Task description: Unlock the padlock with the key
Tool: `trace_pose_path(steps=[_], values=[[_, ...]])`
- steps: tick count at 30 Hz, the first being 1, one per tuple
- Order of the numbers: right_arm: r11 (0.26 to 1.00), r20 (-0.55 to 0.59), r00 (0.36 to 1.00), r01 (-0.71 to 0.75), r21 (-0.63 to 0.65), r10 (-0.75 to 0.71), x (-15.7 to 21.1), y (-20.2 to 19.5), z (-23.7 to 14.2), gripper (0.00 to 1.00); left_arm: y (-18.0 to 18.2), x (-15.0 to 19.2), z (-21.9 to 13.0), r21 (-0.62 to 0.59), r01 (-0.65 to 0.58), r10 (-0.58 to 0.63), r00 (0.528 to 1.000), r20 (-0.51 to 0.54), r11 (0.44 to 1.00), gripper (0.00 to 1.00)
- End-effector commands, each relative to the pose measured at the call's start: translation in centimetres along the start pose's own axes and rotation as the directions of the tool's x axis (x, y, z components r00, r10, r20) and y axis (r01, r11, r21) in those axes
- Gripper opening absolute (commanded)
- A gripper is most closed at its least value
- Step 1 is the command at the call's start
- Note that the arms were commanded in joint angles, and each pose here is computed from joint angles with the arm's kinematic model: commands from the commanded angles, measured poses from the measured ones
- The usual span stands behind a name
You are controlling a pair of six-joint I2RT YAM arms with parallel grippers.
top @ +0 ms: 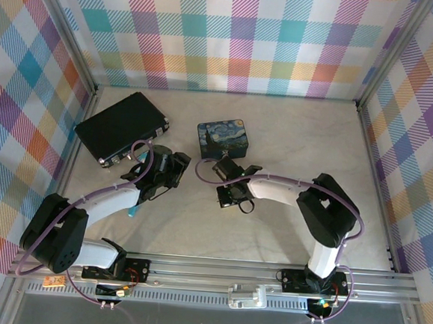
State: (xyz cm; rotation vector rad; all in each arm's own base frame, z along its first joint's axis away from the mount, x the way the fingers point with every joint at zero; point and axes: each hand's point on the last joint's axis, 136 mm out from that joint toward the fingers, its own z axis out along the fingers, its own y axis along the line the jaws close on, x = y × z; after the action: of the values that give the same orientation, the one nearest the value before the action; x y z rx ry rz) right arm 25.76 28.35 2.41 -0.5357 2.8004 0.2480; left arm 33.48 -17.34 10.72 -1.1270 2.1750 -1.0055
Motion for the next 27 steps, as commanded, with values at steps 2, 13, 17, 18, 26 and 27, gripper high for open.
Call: trace_pose_path(steps=[2,13,17,18,26,27], values=[[0.995,0.006,0.997,-0.079,-0.065,0.080,0.4,-1.5,-0.5,0.00,0.0,0.9,-0.2,0.015,-0.023,0.023,1.000,-0.021,1.000,0.58],[0.905,0.171,0.910,-0.324,-0.275,0.378,-3.4,-3.4,-6.8,0.00,-5.1,8.2,2.4,0.208,-0.169,0.200,0.970,-0.138,0.963,0.55],[0.897,0.222,0.890,-0.326,-0.300,0.397,-4.2,-3.5,-8.4,0.00,-6.5,10.1,3.4,0.252,-0.187,0.233,0.958,-0.169,0.950,0.55],[0.896,0.225,0.890,-0.321,-0.308,0.397,-4.3,-3.5,-8.6,0.00,-6.6,10.5,3.7,0.255,-0.181,0.230,0.957,-0.178,0.950,0.55],[0.883,0.246,0.890,-0.278,-0.377,0.385,-5.0,-3.0,-9.9,0.00,-7.3,13.1,5.5,0.266,0.068,0.012,0.956,-0.292,0.962,0.64],[0.883,0.248,0.891,-0.271,-0.383,0.381,-5.1,-2.8,-9.9,0.00,-7.4,13.4,5.7,0.268,0.099,-0.014,0.953,-0.303,0.958,0.65]])
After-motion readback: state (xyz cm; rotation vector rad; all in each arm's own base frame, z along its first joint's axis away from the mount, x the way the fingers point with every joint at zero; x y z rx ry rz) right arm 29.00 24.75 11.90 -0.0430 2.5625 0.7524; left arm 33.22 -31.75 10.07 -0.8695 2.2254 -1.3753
